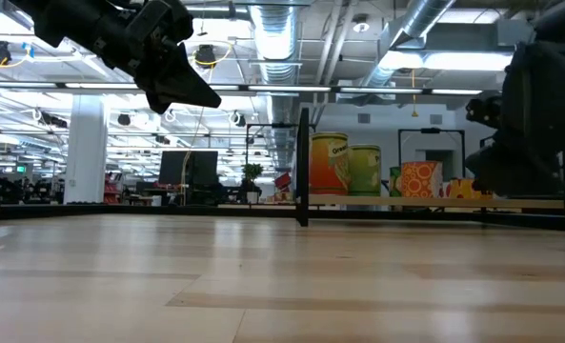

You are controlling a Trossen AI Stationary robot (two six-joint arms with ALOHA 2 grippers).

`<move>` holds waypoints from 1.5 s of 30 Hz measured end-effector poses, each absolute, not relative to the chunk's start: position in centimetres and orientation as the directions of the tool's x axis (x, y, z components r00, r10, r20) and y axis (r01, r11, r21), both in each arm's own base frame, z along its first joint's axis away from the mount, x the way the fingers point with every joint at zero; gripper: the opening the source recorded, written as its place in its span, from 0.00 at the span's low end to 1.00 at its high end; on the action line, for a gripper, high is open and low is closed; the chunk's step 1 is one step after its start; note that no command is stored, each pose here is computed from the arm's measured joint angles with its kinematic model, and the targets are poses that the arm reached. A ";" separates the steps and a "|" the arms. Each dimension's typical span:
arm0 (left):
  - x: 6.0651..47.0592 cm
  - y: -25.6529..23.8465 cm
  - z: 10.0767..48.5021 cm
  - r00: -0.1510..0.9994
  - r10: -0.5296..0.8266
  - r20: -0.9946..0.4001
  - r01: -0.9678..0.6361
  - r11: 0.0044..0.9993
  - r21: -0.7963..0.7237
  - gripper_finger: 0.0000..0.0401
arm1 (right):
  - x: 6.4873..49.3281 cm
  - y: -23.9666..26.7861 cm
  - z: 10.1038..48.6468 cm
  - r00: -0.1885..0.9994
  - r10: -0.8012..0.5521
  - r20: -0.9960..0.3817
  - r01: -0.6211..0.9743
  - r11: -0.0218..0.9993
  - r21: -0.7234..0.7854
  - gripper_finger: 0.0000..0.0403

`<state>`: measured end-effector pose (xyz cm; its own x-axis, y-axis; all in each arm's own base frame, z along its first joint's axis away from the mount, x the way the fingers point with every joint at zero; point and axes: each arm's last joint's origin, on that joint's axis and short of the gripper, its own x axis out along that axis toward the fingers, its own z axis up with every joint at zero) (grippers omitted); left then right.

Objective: Pick and place cans onto a shelf
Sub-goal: Adjust the canned pineapple on the shelf, then return to Home Position

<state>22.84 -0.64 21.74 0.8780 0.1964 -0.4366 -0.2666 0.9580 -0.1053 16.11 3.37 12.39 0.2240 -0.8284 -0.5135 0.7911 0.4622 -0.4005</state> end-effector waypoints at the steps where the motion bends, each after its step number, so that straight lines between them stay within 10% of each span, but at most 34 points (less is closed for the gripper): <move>1: 22.8 -0.6 21.7 0.878 0.196 -0.437 -0.267 0.958 -0.105 0.00 | 16.1 3.3 12.2 0.233 -0.831 -0.505 0.797 0.461 -0.391 0.03; 45: 22.8 -0.6 21.6 0.871 0.197 -0.449 -0.264 0.960 -0.090 0.00 | 15.4 -0.2 11.6 0.042 -0.883 -0.468 0.927 0.209 -0.311 0.03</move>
